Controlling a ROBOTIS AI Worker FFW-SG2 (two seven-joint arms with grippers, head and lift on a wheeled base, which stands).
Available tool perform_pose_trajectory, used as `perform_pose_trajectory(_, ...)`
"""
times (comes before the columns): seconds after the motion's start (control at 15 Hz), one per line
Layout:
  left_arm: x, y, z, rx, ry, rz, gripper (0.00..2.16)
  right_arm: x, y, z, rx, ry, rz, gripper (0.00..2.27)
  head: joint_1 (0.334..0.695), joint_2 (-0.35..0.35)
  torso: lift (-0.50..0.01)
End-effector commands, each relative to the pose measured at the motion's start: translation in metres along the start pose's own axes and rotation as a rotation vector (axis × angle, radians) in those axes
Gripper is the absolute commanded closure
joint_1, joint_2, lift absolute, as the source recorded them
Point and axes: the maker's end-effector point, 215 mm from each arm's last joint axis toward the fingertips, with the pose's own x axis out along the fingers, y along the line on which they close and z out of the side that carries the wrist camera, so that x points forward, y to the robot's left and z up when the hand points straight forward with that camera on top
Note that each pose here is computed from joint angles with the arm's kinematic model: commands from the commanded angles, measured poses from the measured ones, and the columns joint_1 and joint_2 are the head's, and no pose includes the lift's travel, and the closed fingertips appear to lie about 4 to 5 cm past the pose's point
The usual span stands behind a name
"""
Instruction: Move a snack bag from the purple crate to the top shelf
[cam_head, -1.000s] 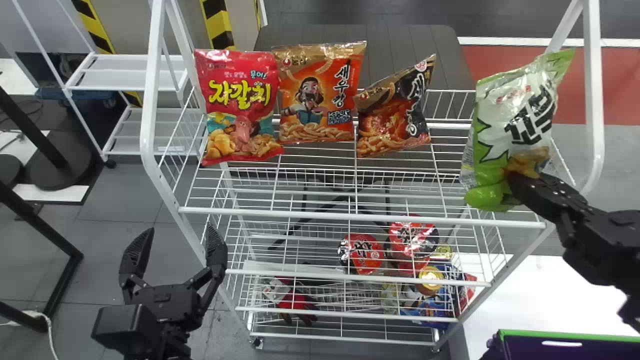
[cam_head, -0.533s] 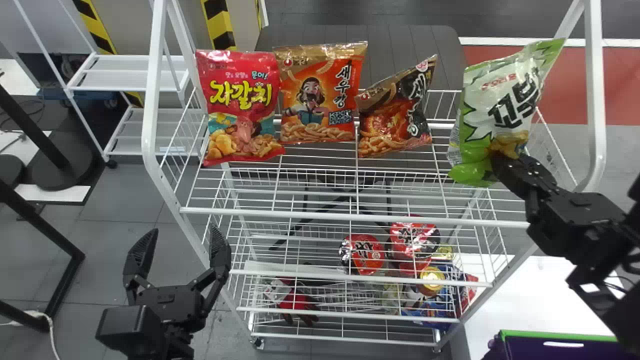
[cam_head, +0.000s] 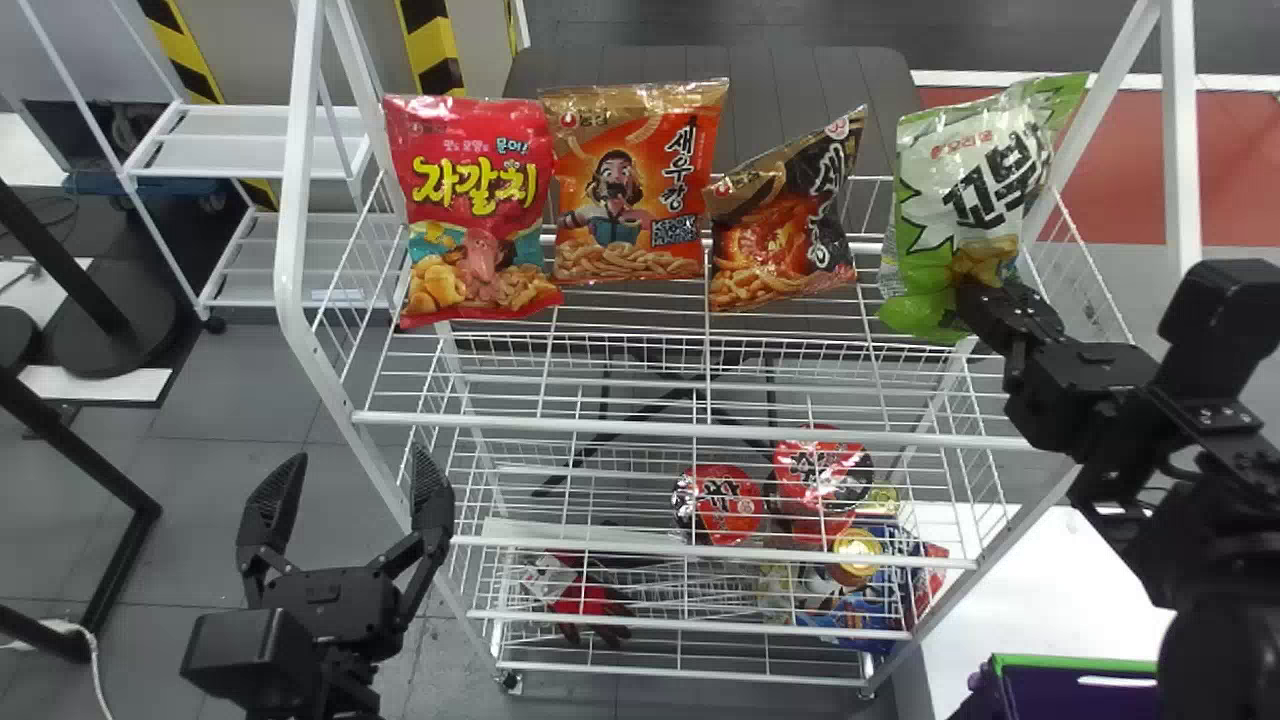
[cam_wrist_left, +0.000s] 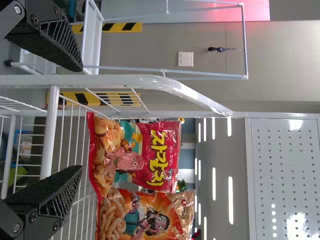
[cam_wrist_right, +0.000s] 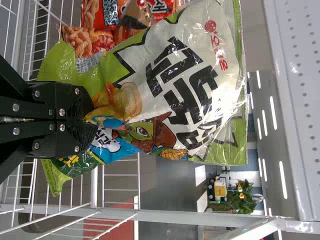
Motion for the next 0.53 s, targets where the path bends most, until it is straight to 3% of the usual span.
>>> perform_pose_trajectory(0.0,0.0,0.0,0.0,0.001,0.0,0.001,0.13,0.013,-0.007,-0.007,0.003,0.017,-0.01,2.07,0.695,0.011,0.001)
perform_pose_trajectory(0.47,-0.001,0.001,-0.001,0.0,0.0,0.002,0.13,0.046,-0.026,-0.023,0.048,0.048,-0.032,2.07,0.695,-0.003,0.001)
